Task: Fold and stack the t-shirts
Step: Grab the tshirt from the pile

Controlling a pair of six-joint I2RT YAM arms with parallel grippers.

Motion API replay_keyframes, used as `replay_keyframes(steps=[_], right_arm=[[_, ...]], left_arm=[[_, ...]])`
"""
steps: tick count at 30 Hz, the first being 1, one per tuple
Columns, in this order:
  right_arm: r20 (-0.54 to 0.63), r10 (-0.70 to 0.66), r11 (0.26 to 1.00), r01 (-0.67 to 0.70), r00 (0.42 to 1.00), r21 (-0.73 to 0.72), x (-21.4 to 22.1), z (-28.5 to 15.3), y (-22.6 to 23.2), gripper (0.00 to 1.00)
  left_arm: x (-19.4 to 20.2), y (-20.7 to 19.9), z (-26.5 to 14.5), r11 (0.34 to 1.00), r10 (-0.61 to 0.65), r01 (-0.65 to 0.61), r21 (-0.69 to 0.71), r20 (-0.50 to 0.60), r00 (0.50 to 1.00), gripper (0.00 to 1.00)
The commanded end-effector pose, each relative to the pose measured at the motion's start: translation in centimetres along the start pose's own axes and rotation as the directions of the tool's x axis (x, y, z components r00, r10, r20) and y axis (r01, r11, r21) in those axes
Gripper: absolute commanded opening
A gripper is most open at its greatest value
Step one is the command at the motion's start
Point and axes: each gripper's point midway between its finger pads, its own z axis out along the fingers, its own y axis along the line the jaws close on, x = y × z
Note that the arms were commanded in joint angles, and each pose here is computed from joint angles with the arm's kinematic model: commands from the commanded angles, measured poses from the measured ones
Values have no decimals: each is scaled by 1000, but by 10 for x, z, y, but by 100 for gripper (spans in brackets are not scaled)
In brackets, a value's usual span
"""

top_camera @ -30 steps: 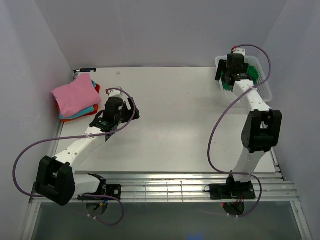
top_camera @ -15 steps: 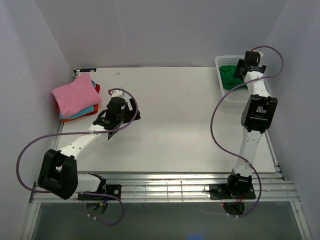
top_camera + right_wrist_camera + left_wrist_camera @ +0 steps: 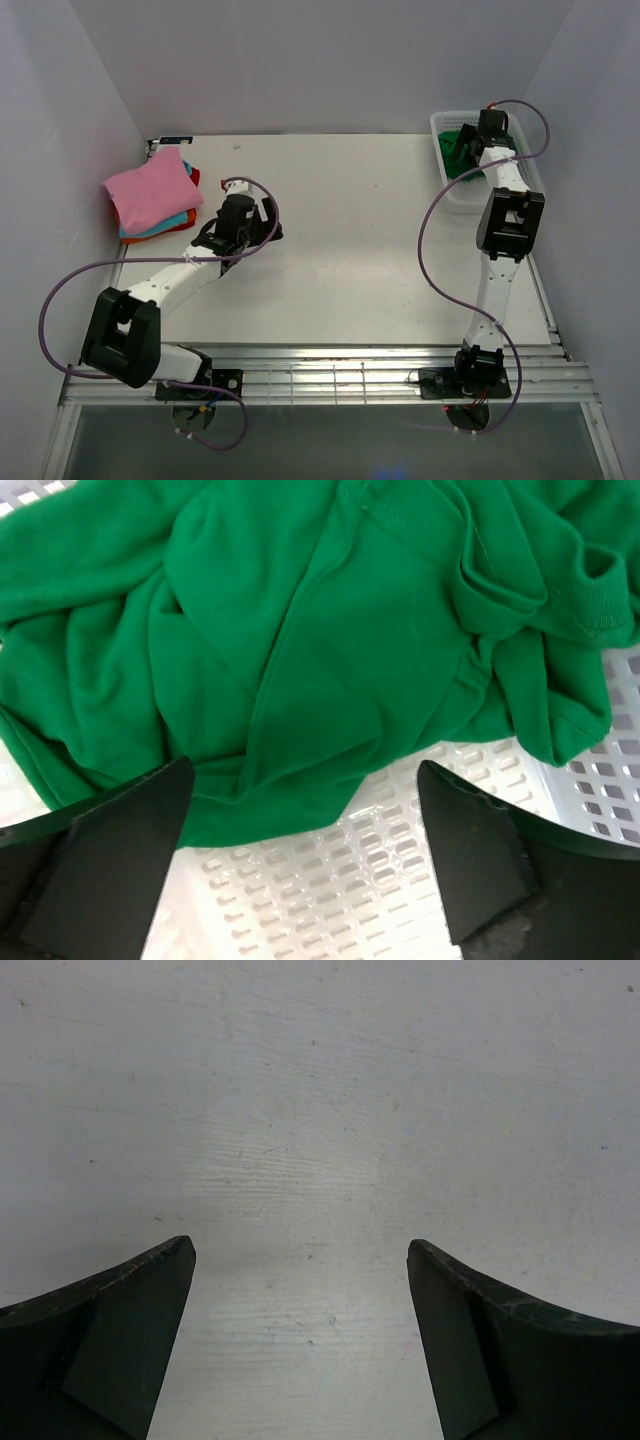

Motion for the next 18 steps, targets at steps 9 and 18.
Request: replay_keyframes(steps=[9, 18], right_arm=[[21, 42, 998, -41, 999, -44, -1, 14, 2, 63], [-48, 35, 990, -41, 998, -134, 27, 30, 14, 53]], left_arm=[[-11, -6, -2, 1000, 7, -7, 11, 24, 1000, 98], [-14, -3, -10, 1000, 4, -4, 3, 38, 999, 98]])
